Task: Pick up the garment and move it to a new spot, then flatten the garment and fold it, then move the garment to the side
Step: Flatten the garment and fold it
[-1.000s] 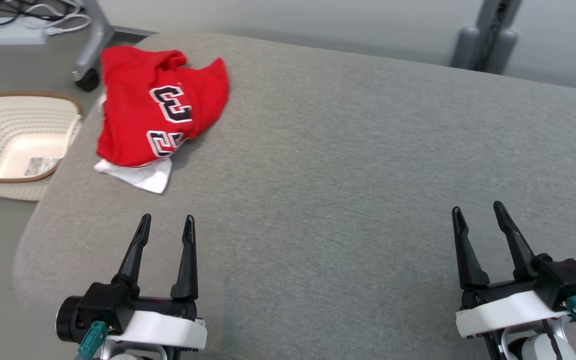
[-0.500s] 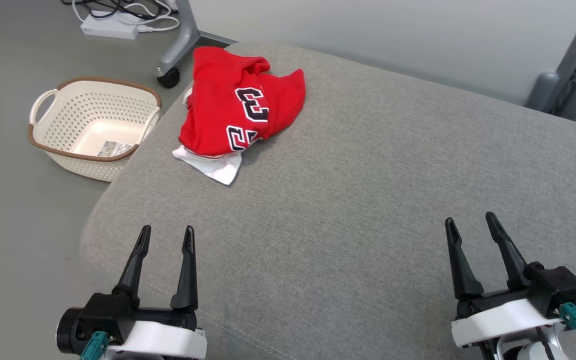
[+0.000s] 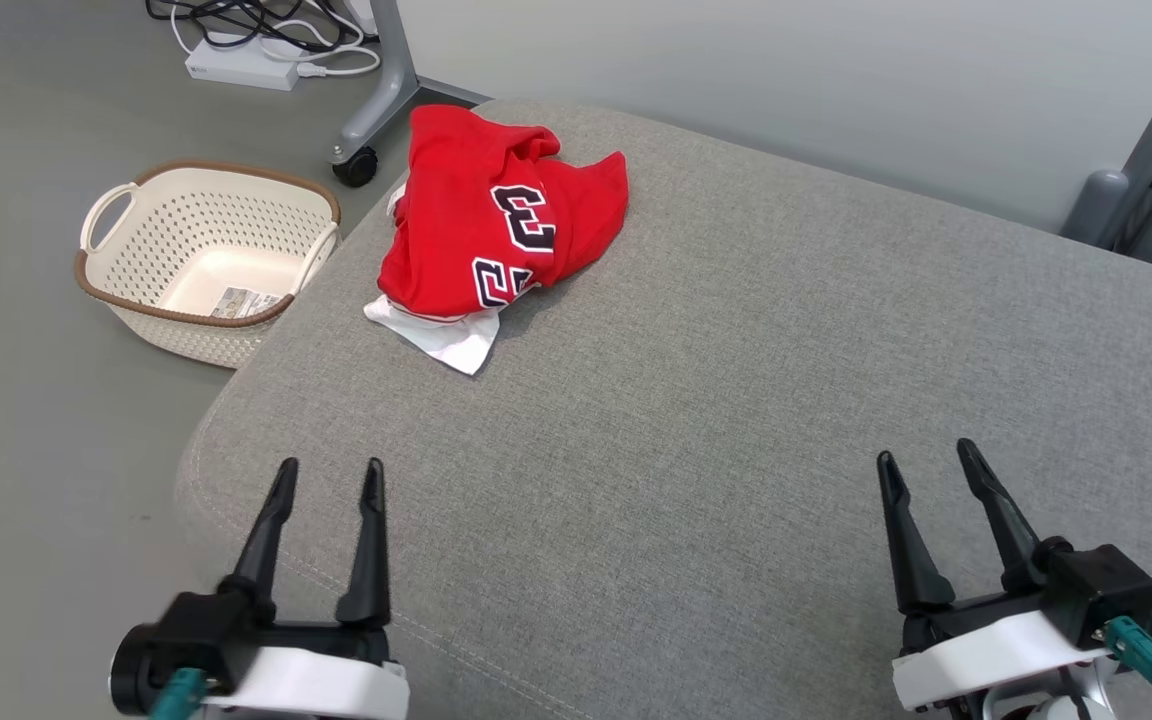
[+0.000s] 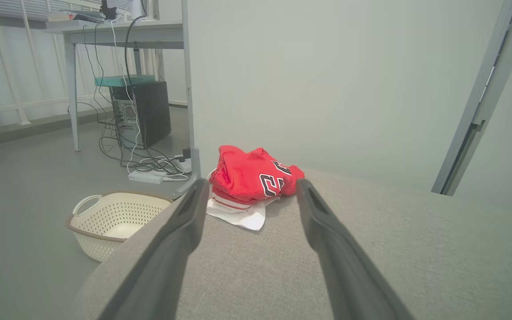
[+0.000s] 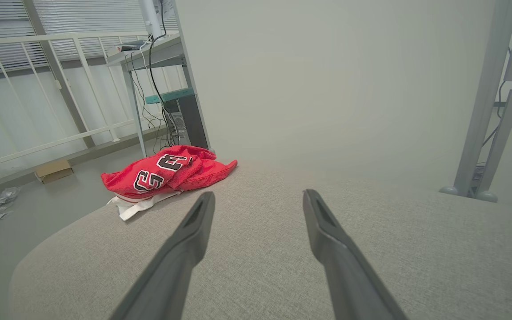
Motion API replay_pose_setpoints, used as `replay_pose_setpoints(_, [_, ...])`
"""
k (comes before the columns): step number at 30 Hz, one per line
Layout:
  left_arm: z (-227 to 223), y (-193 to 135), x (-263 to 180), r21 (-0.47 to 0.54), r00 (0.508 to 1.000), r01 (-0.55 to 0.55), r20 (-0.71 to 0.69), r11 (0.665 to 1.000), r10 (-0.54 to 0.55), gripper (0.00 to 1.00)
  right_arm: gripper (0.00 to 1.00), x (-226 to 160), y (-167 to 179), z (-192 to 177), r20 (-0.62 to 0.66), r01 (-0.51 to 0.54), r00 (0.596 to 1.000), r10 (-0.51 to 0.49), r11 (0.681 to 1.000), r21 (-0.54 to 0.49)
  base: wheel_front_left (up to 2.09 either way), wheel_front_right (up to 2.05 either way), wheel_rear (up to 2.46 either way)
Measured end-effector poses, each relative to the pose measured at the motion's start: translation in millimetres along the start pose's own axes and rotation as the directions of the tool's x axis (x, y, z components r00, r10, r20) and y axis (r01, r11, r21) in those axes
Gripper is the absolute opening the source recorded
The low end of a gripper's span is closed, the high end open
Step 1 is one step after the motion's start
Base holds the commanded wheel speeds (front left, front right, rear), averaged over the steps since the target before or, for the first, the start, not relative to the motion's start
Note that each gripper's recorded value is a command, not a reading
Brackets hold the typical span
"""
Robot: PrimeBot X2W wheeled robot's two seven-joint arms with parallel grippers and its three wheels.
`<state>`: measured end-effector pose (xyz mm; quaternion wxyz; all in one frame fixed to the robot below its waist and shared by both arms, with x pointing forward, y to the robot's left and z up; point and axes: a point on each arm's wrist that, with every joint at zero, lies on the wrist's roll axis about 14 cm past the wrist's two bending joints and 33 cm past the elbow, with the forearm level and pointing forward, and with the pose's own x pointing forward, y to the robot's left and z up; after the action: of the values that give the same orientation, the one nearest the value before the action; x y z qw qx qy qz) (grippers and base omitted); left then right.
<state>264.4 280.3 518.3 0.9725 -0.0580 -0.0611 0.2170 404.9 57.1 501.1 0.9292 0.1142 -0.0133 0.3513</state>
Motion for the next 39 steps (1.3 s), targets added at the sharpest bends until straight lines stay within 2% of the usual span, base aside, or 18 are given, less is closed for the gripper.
replay_pose_setpoints(2, [0.4, 8.4, -0.1, -0.057, 0.999, -0.044, -0.001, 0.997, 0.044, 1.00, 1.00, 0.4, 4.4, -1.8, -0.005, -0.014, 1.000, 0.014, 1.000, -0.004, 0.00, 0.00, 0.00])
replay_pose_setpoints(4, [2.8, 6.3, 1.7, -0.025, 1.000, -0.026, 0.006, 0.999, 0.026, 1.00, 1.00, 1.0, 6.0, -3.6, -0.009, -0.022, 1.000, 0.022, 1.000, -0.009, 0.00, 0.00, 0.00])
replay_pose_setpoints(9, [3.4, 5.4, 18.4, -0.059, 0.999, -0.032, 0.006, 0.998, 0.032, 1.00, 1.00, 9.3, 3.6, -6.7, -0.006, -0.036, 0.999, 0.036, 0.998, -0.045, 0.00, 0.00, 0.00])
replay_pose_setpoints(17, [-22.1, -2.2, 101.3, -0.012, 0.997, 0.044, -0.064, 0.999, -0.045, 1.00, 1.00, 34.6, -17.4, -20.5, 0.010, -0.052, 0.999, 0.053, 0.996, -0.078, 0.00, 0.00, 0.00])
replay_pose_setpoints(18, [-22.1, -2.2, 101.3, -0.012, 0.997, 0.044, -0.064, 0.999, -0.045, 1.00, 1.00, 34.6, -17.4, -20.5, 0.010, -0.052, 0.999, 0.053, 0.996, -0.078, 0.00, 0.00, 0.00])
replay_pose_setpoints(22, [-39.7, -1.9, 152.3, 0.021, 0.984, 0.074, -0.164, 0.997, -0.069, 1.00, 1.00, 41.7, -29.9, -29.8, 0.010, -0.049, 0.999, 0.050, 0.995, -0.081, 0.00, 0.00, 0.00])
replay_pose_setpoints(26, [-71.8, -13.8, 194.1, -0.006, 0.930, 0.091, -0.356, 0.996, -0.087, 1.00, 1.00, 42.8, -47.9, -40.7, -0.001, -0.019, 1.000, 0.019, 0.997, -0.077, 0.00, 0.00, 0.00])
replay_pose_setpoints(30, [-86.1, -29.4, 233.0, 0.005, 0.881, 0.123, -0.461, 0.992, -0.107, 1.00, 1.00, 41.6, -63.1, -53.4, -0.020, 0.005, 1.000, -0.006, 0.997, -0.073, 0.00, 0.00, 0.00])
replay_pose_setpoints(37, [-138.6, -38.7, 251.5, 0.035, 0.745, 0.140, -0.662, 0.990, -0.082, 1.00, 1.00, 32.4, -73.1, -72.2, -0.060, 0.027, 0.998, -0.030, 0.998, -0.053, 0.00, 0.00, 0.00])
replay_pose_setpoints(39, [-147.5, -39.3, 256.1, 0.054, 0.723, 0.149, -0.687, 0.987, -0.072, 1.00, 1.00, 31.8, -77.4, -74.6, -0.062, 0.038, 0.997, -0.041, 0.998, -0.050, 0.00, 0.00, 0.00])
